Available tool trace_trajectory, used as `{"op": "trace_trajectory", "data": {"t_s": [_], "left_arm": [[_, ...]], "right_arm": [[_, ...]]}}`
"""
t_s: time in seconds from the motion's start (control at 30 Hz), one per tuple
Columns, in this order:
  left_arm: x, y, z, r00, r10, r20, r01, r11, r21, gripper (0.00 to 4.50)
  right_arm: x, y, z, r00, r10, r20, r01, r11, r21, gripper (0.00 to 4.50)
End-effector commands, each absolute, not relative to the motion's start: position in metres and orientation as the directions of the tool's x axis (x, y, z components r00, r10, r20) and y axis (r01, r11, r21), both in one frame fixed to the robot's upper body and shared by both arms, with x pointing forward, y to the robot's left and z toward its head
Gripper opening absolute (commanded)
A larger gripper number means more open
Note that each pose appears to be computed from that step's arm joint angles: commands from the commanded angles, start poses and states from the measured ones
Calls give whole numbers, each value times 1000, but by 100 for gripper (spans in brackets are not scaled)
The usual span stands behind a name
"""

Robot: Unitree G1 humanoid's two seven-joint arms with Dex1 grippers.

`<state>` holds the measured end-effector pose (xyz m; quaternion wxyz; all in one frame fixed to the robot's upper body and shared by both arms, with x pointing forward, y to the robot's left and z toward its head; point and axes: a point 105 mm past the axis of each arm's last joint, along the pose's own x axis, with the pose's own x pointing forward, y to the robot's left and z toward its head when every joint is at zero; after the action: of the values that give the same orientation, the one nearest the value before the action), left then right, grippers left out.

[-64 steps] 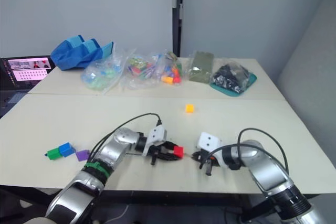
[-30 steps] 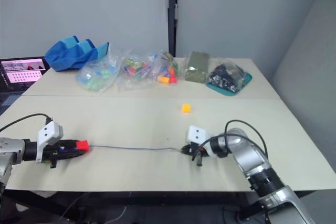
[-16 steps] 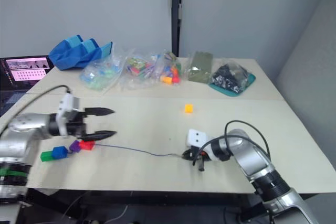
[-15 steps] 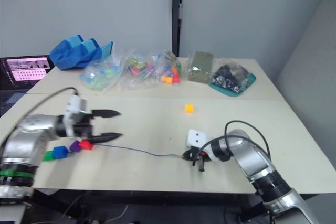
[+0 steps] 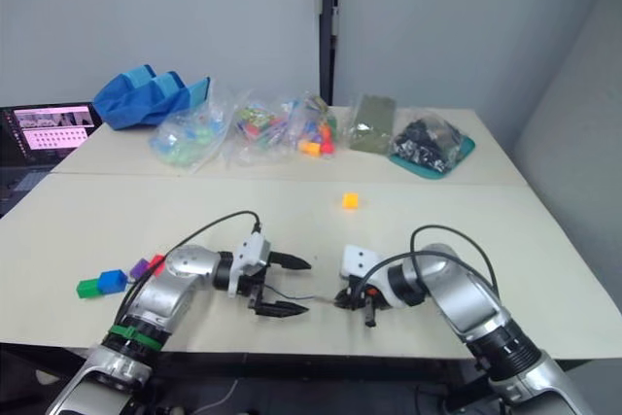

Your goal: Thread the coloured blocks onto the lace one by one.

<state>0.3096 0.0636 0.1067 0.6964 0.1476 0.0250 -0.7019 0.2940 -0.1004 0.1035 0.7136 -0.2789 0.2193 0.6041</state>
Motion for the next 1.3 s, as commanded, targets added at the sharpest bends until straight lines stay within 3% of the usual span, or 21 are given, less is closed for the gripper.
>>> {"op": "trace_trajectory", "data": {"t_s": [0.03, 0.23, 0.73, 1.0, 1.23, 1.3], "left_arm": [[310, 54, 108, -11, -973, -228, 979, -57, 194, 422], [309, 51, 98, -13, -970, -242, 981, -59, 184, 234], [309, 45, 91, -18, -972, -234, 986, -57, 160, 234], [311, 45, 89, -13, -970, -244, 986, -52, 156, 5], [313, 47, 89, -2, -970, -243, 986, -42, 159, 5], [316, 48, 90, 8, -971, -240, 987, -32, 160, 0]], "right_arm": [[293, -100, 107, 181, 741, -647, -983, 111, -148, 0], [293, -102, 107, 189, 738, -647, -981, 118, -153, 0], [297, -103, 109, 214, 738, -640, -976, 133, -172, 0], [298, -103, 110, 220, 738, -638, -975, 138, -176, 0], [299, -102, 114, 247, 747, -618, -967, 152, -203, 0], [297, -100, 119, 233, 768, -597, -971, 153, -183, 70]]}}
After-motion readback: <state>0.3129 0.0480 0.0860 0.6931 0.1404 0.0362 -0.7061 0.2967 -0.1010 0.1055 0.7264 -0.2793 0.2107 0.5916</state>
